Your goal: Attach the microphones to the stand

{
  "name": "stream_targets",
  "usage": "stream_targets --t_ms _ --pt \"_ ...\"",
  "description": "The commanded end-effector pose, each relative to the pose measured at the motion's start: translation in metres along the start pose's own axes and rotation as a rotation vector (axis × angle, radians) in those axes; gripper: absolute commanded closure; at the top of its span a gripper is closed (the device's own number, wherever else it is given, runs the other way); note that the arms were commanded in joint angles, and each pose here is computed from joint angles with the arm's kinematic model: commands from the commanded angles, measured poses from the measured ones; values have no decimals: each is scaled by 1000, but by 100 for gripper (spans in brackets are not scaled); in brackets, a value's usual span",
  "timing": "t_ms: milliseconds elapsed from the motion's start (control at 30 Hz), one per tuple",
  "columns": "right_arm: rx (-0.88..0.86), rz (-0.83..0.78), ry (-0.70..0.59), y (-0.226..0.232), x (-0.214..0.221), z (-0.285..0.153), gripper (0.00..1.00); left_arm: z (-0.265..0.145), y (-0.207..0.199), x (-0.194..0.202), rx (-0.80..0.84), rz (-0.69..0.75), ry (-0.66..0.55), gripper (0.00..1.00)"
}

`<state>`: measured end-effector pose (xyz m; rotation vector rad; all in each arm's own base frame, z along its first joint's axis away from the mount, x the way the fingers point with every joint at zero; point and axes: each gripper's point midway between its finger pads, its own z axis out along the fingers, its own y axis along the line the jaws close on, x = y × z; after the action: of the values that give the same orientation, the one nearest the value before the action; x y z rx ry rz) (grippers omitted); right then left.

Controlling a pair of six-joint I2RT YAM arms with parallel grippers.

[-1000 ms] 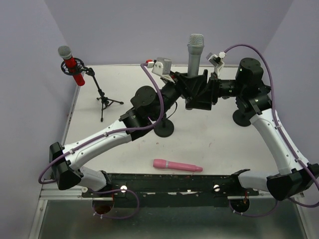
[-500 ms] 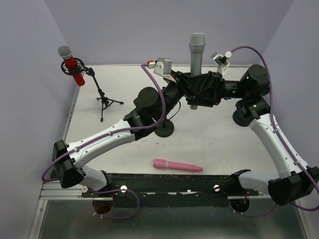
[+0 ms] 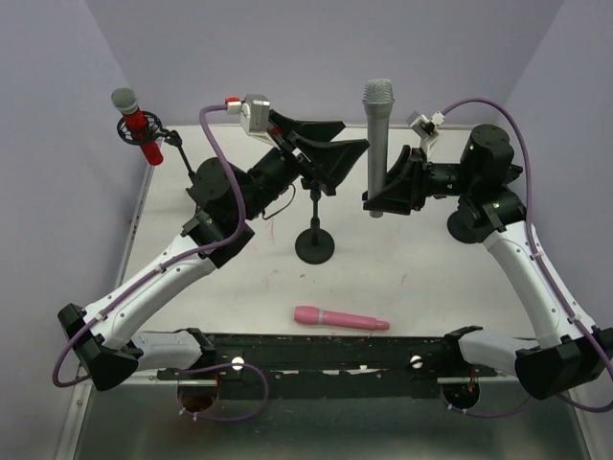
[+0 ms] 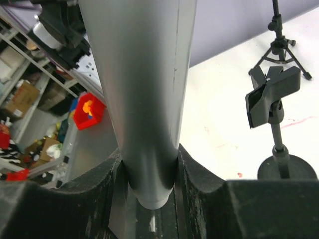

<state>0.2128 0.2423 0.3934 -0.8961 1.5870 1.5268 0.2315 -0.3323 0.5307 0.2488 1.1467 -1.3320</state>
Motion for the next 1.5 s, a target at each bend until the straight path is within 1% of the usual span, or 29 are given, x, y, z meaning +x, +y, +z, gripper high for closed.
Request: stream_targets --t_ms 0,167,267,400,500,567,600,633,767,800,833,900,933,967,1000,1033,1067,1100,1167,1367,1400,1433,1467 --pt "3 -131 38 7 6 -7 93 -12 -10 22 104 -55 197 3" --pt "1 -167 59 9 6 -8 93 -7 -10 33 113 -52 274 3" --pt "-10 -161 64 10 7 -8 93 1 -1 44 65 -63 330 3" --pt "-20 -155 69 9 11 -8 93 13 -1 48 61 -34 333 3" --pt "-20 -153 69 9 13 -8 93 21 -4 48 76 -17 319 17" --pt "-21 -150 70 11 14 -9 93 25 -2 49 69 -10 319 31" --pt "-24 -152 71 11 15 -9 93 26 -1 50 68 -11 320 33" --pt "-29 -153 70 12 14 -9 93 26 0 51 69 -7 323 38" --pt "-48 -137 75 13 18 -9 92 27 0 51 73 -5 314 73" --pt "-48 -133 74 13 19 -9 92 26 -1 50 75 -7 307 84" --pt "-53 -135 73 15 19 -8 91 26 -1 48 79 -10 294 90" --pt "-51 -137 70 16 18 -9 86 22 -2 43 73 -25 258 100" --pt "-59 -138 70 18 17 -10 76 19 -4 37 78 -27 229 100" --pt "-69 -136 71 20 16 -10 62 17 -4 35 76 -38 200 100" --pt "-90 -135 69 24 13 -9 51 14 -5 32 81 -51 172 100" --pt "-106 -121 69 25 11 -9 42 13 -5 28 81 -62 147 100" --pt "-121 -111 68 26 9 -8 36 12 -5 26 84 -76 123 100" --pt "-131 -101 68 26 6 -7 32 11 -7 23 91 -82 104 100" --pt "-140 -86 69 25 0 -5 31 10 -7 23 88 -94 81 100" --pt "-171 -21 72 23 -5 -2 31 10 -7 20 84 -96 13 100" --pt "-172 -18 70 22 -4 -1 33 10 -8 19 83 -97 5 100" --pt "-174 -17 70 22 -4 -2 38 11 -7 20 84 -95 1 100" --pt "-175 -16 71 23 -3 -2 47 11 -8 19 84 -94 -2 100"
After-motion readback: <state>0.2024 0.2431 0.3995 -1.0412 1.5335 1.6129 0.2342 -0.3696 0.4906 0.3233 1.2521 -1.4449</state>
